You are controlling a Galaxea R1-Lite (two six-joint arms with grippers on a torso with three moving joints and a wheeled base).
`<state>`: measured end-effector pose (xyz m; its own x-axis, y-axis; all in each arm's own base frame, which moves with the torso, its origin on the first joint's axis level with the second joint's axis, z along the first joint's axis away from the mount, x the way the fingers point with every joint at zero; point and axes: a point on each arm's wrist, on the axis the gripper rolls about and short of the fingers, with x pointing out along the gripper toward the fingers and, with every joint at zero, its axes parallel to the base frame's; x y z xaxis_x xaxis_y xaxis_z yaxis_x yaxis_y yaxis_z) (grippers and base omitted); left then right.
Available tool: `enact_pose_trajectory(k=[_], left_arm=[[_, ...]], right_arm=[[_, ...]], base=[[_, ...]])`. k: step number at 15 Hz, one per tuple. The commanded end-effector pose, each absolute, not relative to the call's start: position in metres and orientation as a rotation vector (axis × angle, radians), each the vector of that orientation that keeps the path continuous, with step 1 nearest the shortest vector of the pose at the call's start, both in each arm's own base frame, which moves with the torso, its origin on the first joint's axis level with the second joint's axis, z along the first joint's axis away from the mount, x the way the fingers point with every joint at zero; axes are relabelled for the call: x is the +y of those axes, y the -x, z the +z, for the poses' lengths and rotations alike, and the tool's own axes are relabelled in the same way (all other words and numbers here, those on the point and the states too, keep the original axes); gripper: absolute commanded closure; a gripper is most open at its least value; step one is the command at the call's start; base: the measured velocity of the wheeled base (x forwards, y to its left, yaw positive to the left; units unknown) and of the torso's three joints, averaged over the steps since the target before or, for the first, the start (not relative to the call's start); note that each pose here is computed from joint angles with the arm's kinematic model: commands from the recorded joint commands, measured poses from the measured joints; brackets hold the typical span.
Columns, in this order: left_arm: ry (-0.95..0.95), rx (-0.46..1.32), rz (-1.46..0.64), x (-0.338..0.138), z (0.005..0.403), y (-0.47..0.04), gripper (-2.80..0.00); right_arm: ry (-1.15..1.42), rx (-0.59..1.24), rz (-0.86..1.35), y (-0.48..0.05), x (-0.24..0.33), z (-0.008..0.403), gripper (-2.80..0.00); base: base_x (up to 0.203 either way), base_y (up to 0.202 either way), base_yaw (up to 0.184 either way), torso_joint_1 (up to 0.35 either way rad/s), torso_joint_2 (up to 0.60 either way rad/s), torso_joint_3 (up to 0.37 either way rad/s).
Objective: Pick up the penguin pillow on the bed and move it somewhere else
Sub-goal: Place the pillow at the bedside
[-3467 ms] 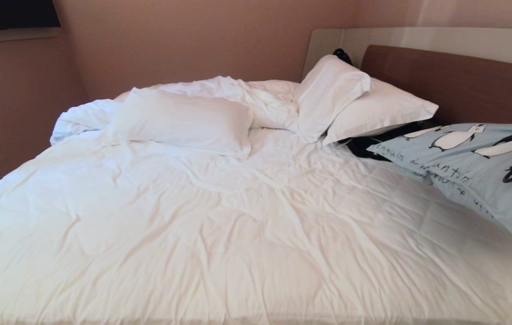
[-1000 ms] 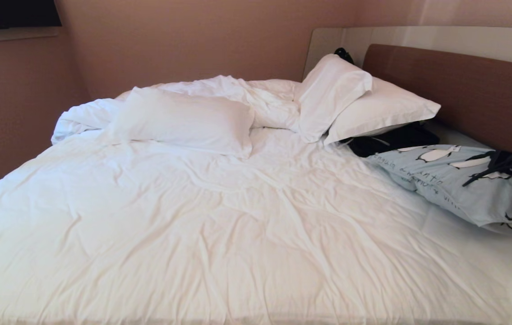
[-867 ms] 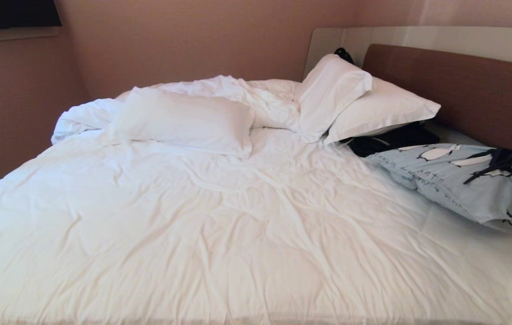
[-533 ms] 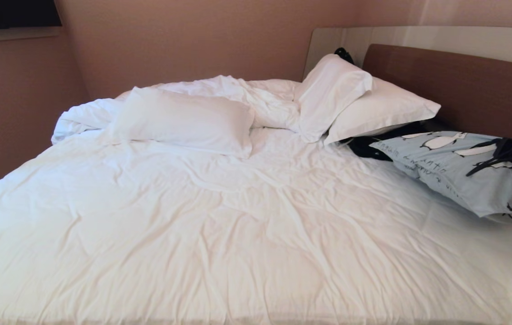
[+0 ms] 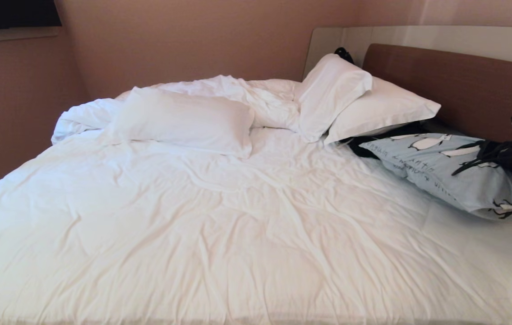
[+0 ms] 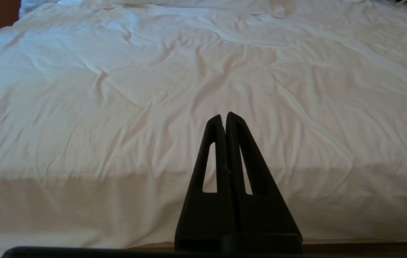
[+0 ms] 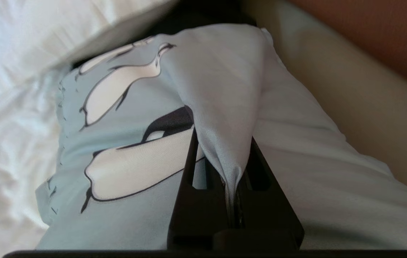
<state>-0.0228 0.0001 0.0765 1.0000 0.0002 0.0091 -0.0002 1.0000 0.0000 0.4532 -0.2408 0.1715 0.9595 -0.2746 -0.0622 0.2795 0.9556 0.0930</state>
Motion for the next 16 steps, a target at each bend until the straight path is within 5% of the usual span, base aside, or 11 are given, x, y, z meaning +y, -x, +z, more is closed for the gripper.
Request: enact_pose_trajectory(k=[1, 9, 10, 16], left_arm=[[0.000, -0.011, 0.000, 0.000, 0.077, 0.023, 0.00], [0.000, -0.009, 0.000, 0.000, 0.076, 0.023, 0.00], [0.000, -0.011, 0.000, 0.000, 0.077, 0.023, 0.00], [0.000, -0.009, 0.000, 0.000, 0.076, 0.023, 0.00]], right_arm=[[-0.127, 0.122, -0.282, -0.461, -0.244, 0.143, 0.00], [0.060, 0.265, -0.294, -0.457, -0.244, 0.102, 0.00], [0.072, 0.257, -0.293, -0.455, -0.244, 0.105, -2.80], [0.100, 0.165, -0.306, -0.420, -0.228, 0.176, -2.80]], base=[[0.000, 0.000, 0.000, 0.000, 0.00, 0.000], [0.000, 0.000, 0.000, 0.000, 0.00, 0.000], [0.000, 0.000, 0.000, 0.000, 0.00, 0.000], [0.000, 0.000, 0.000, 0.000, 0.00, 0.000]])
